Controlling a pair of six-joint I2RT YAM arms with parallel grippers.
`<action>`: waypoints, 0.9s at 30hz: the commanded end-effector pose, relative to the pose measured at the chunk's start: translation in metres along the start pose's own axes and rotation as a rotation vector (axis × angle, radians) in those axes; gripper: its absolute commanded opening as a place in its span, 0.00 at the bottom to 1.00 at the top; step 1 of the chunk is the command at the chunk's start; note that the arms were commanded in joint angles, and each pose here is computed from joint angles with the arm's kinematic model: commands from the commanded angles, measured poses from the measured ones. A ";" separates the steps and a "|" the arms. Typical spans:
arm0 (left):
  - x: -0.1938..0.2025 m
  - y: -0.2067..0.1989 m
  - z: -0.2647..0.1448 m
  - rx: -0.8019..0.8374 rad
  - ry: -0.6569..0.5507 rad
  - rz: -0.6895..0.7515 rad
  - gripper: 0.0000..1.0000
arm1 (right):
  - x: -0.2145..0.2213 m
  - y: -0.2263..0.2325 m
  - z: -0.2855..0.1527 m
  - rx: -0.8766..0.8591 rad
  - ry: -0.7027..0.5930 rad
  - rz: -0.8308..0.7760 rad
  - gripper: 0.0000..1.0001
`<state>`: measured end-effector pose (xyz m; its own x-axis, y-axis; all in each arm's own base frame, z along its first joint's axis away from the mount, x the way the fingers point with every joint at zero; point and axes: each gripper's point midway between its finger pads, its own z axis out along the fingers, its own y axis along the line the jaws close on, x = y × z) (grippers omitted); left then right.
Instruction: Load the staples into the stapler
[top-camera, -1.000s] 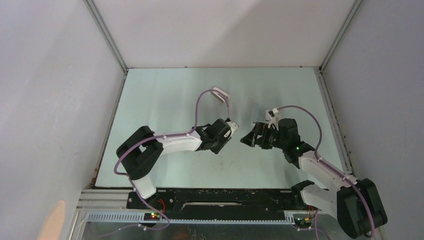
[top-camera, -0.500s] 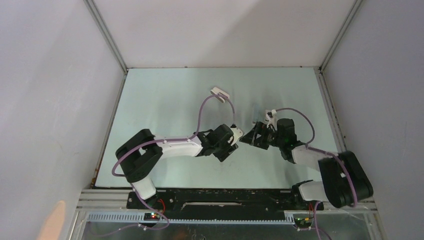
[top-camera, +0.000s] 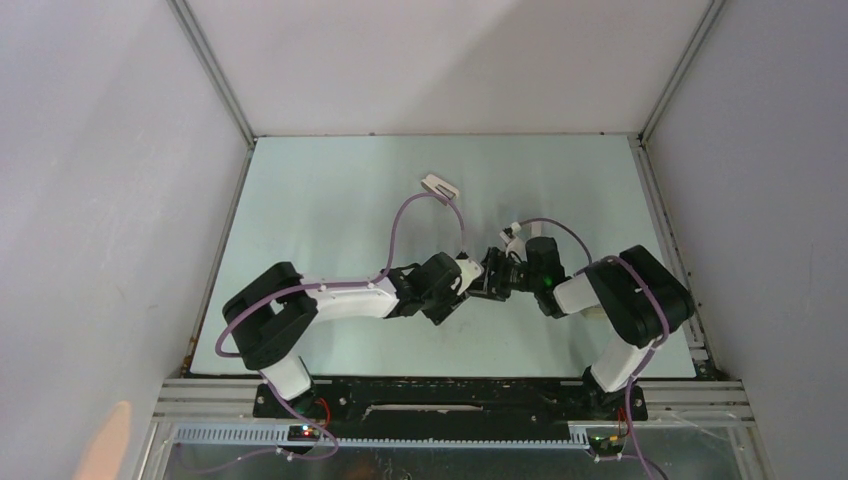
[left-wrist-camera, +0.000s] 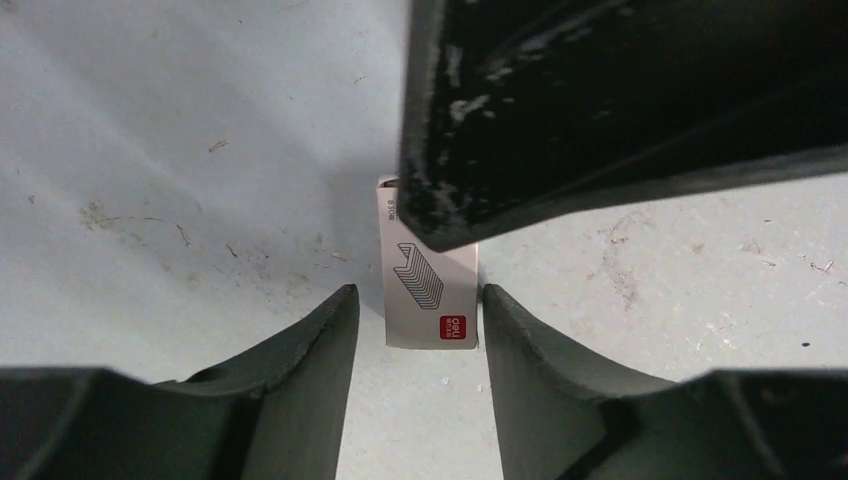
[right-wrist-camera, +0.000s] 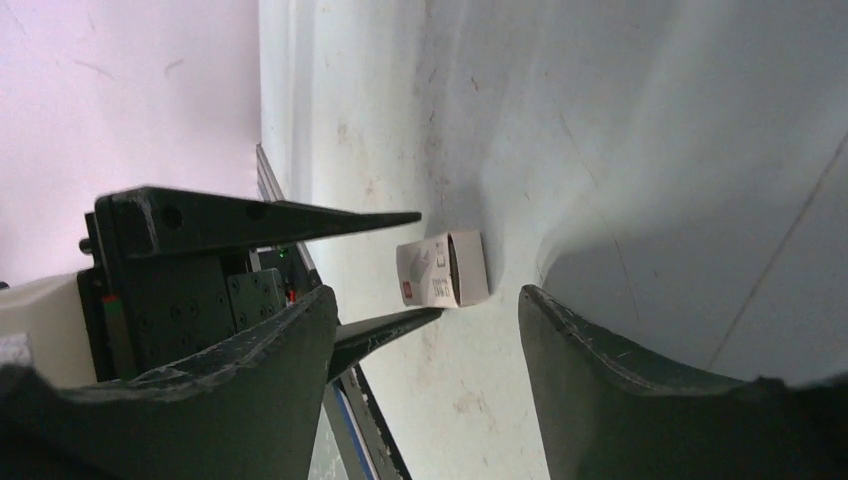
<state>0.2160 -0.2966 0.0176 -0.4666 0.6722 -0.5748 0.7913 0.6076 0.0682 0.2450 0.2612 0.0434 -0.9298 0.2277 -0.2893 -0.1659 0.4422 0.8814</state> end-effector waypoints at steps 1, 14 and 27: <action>-0.010 0.000 -0.003 0.007 -0.044 0.010 0.51 | -0.013 0.023 0.011 -0.113 -0.010 -0.053 0.68; -0.010 -0.001 0.000 0.018 -0.031 0.041 0.45 | -0.002 0.024 0.027 -0.152 0.071 -0.061 0.58; -0.012 -0.002 0.003 0.023 -0.030 0.046 0.44 | 0.012 0.029 0.034 -0.179 0.133 -0.055 0.54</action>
<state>0.2168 -0.2973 0.0170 -0.4449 0.6869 -0.5747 0.8050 0.5879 0.0795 0.2377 0.2959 0.0403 -0.9596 0.1117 -0.2583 -0.2081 0.3367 0.9183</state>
